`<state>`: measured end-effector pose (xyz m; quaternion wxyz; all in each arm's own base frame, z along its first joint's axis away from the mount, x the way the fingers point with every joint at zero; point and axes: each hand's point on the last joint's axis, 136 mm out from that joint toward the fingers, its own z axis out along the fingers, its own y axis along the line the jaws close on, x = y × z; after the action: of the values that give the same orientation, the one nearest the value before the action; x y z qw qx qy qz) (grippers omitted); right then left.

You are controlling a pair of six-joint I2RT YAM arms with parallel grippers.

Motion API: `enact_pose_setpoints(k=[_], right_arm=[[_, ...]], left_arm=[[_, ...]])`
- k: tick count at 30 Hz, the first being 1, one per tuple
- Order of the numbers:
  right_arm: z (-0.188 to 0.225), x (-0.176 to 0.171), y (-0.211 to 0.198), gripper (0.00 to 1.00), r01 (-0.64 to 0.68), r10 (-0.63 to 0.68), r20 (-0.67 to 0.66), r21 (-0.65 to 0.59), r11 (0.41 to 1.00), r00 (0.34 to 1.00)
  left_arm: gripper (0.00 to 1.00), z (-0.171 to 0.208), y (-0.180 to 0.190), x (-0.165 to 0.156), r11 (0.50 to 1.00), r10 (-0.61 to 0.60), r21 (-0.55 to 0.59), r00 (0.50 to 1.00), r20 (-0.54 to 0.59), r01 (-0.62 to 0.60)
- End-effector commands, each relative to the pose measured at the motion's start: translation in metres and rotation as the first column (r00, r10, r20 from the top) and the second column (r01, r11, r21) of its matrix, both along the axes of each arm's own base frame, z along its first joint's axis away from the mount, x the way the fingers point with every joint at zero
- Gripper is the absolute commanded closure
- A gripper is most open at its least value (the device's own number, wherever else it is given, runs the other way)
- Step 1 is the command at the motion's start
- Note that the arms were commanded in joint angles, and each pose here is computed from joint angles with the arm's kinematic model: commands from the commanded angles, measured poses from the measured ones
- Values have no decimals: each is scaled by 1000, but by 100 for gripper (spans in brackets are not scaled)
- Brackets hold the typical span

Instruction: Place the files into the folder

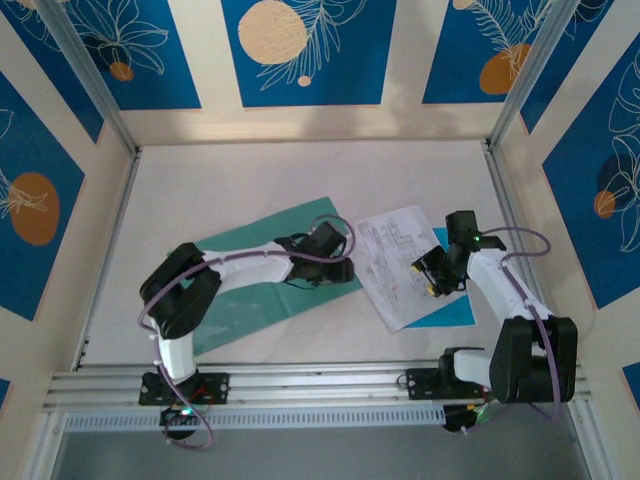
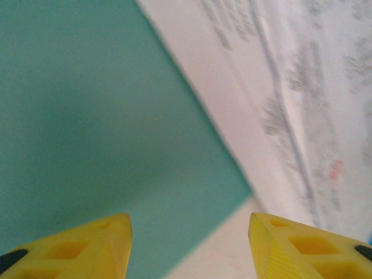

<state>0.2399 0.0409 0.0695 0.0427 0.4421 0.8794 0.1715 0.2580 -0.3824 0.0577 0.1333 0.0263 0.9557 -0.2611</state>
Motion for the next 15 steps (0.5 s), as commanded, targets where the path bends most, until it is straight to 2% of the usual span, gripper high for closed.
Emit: enact_pose_setpoints(k=[1, 6, 9, 15], right_arm=[[-5, 16, 7, 51, -50, 50, 6, 95, 994, 999], [-20, 33, -5, 54, -50, 56, -51, 119, 992, 997], [-28, 36, -13, 54, -23, 31, -66, 120, 993, 997], [-37, 33, -16, 54, 1, 10, -90, 129, 992, 996]], left_arm=[[44, 19, -51, -11, 983, 55, -172, 997, -63, -65], [41, -1, -58, -29, 973, 133, -167, 979, -155, -159], [40, -5, -69, -35, 959, 135, -219, 970, -201, -179], [40, -17, -85, -45, 955, 128, -231, 959, -251, -187]])
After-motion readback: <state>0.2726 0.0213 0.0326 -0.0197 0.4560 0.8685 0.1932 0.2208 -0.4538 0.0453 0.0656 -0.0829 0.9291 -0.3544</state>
